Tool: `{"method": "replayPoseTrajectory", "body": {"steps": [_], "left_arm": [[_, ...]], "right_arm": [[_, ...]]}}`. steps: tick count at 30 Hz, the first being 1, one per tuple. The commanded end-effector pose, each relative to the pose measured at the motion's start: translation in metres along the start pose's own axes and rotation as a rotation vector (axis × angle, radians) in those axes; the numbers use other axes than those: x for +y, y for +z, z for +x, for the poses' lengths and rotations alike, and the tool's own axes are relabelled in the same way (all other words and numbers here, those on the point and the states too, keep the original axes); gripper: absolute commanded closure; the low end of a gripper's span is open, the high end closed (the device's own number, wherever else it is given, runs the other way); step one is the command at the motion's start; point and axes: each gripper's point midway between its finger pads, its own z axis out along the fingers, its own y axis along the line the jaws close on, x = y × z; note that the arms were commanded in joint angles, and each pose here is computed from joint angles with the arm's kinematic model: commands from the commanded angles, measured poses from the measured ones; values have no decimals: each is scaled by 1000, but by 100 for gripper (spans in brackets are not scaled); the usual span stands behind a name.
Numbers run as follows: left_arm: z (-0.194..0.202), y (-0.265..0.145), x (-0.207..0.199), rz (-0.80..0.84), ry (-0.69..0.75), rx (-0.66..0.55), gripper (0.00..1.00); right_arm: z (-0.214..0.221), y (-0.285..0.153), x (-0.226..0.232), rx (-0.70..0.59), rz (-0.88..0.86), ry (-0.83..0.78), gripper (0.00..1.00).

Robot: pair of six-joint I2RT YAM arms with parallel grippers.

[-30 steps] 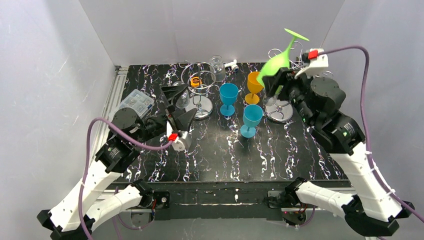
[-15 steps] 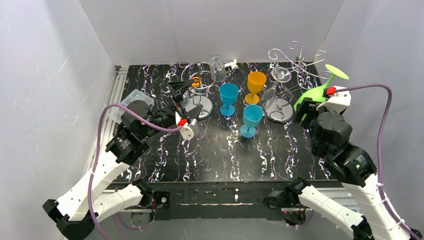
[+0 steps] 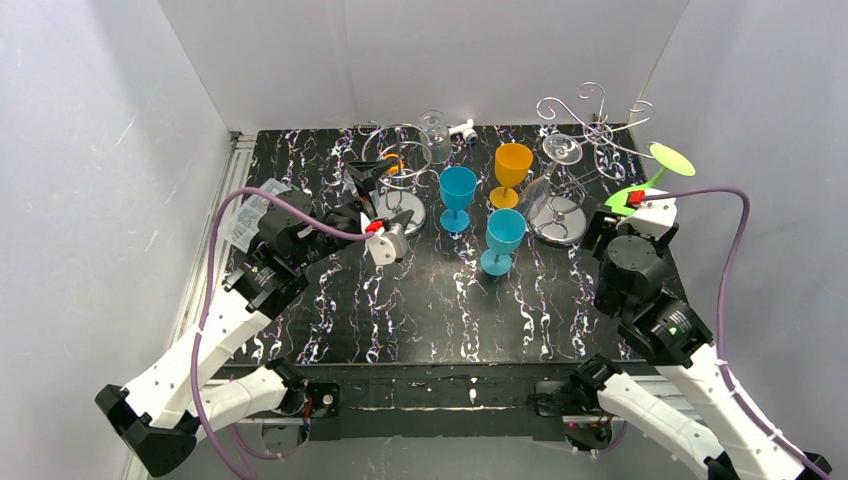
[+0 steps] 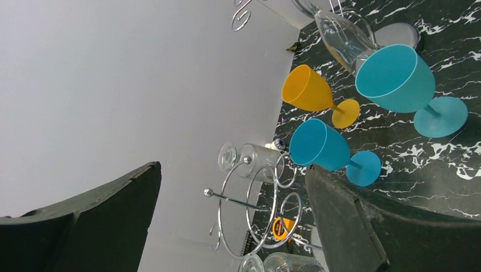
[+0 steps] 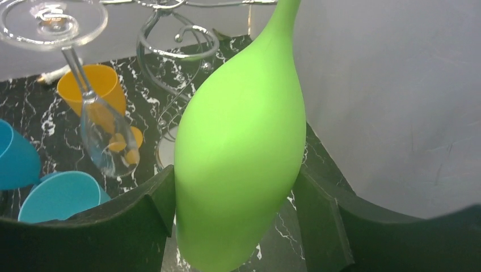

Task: Place the wine glass upside down on the wine glass rack
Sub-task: Turn the wine glass upside down at the wine rack.

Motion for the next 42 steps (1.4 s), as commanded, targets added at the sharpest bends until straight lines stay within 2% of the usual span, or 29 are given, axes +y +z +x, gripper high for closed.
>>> {"method": "replayPoseTrajectory", "body": {"steps": [1,10,17,24,42], "left_arm": [[-9,1,11,-23,-16,-45,2],[-6,2,15,-24,-14,-42,2],[-7,0,15,-8,3,-34,2],[-9,2,17,28,2,-24,2],[-3,5,12,31,39,-17,2]], "right_arm": [[-3,11,2,-48,83,37,51],[20,29,-7,-46,169,15,55],[47,64,-34,31,224,65,56],[44,82,-24,21,143,120,57],[47,92,16,-64,-86,51,65]]}}
